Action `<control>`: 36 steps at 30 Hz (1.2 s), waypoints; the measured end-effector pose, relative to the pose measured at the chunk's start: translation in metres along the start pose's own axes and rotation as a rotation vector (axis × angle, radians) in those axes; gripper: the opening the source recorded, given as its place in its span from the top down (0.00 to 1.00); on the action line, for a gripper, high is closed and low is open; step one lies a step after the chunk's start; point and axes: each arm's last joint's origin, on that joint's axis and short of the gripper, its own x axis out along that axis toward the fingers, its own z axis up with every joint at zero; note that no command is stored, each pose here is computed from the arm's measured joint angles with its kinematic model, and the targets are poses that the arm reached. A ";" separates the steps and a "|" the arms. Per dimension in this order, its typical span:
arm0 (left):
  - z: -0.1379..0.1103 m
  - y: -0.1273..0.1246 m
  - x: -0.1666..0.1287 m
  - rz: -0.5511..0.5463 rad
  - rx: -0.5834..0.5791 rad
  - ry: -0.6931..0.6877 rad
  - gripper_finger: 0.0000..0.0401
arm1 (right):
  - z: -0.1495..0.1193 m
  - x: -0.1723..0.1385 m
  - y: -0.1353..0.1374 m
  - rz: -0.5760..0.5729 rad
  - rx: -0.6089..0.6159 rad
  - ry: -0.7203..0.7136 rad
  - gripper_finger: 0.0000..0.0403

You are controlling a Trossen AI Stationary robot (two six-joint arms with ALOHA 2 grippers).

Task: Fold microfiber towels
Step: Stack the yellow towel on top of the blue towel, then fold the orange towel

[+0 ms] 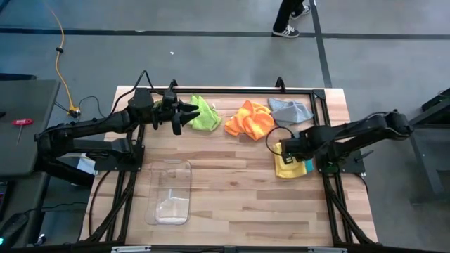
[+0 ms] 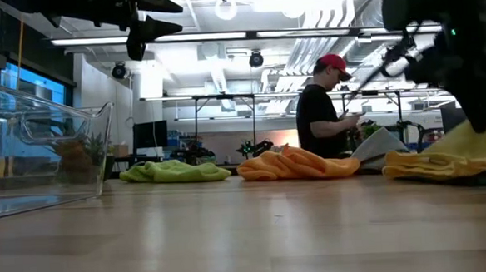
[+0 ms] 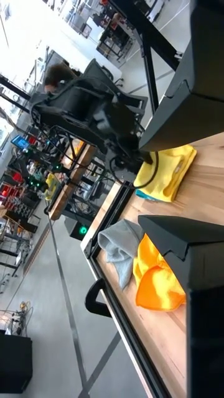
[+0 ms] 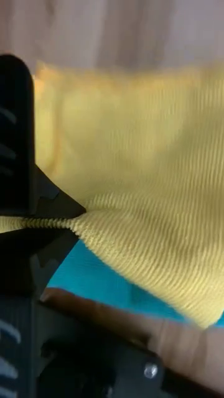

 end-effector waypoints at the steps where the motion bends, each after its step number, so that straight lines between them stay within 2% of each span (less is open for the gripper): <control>1: 0.000 0.000 0.000 0.000 0.000 0.000 0.58 | 0.000 0.005 -0.003 -0.023 0.024 -0.003 1.00; 6: 0.000 0.000 0.000 0.001 -0.004 0.000 0.58 | 0.005 0.008 -0.005 -0.036 0.100 -0.092 1.00; 16: 0.000 0.000 0.000 -0.001 -0.028 0.001 0.58 | 0.012 0.008 -0.007 -0.042 0.184 -0.096 0.98; 19: 0.000 0.000 0.000 -0.001 -0.028 0.001 0.58 | 0.014 0.008 -0.008 -0.045 0.201 -0.101 0.90; 27: 0.000 -0.001 0.000 -0.011 -0.029 0.005 0.58 | 0.016 0.008 -0.008 -0.044 0.151 -0.091 0.59; 31: 0.000 -0.001 0.000 -0.011 -0.029 0.005 0.58 | 0.018 -0.005 -0.008 -0.070 0.168 -0.133 0.55; 34: 0.000 -0.001 0.000 -0.011 -0.030 0.005 0.58 | 0.021 -0.026 -0.008 -0.104 0.164 -0.232 0.55; 36: 0.000 -0.001 0.000 -0.011 -0.030 0.005 0.58 | 0.025 -0.043 -0.004 -0.071 0.168 -0.316 0.55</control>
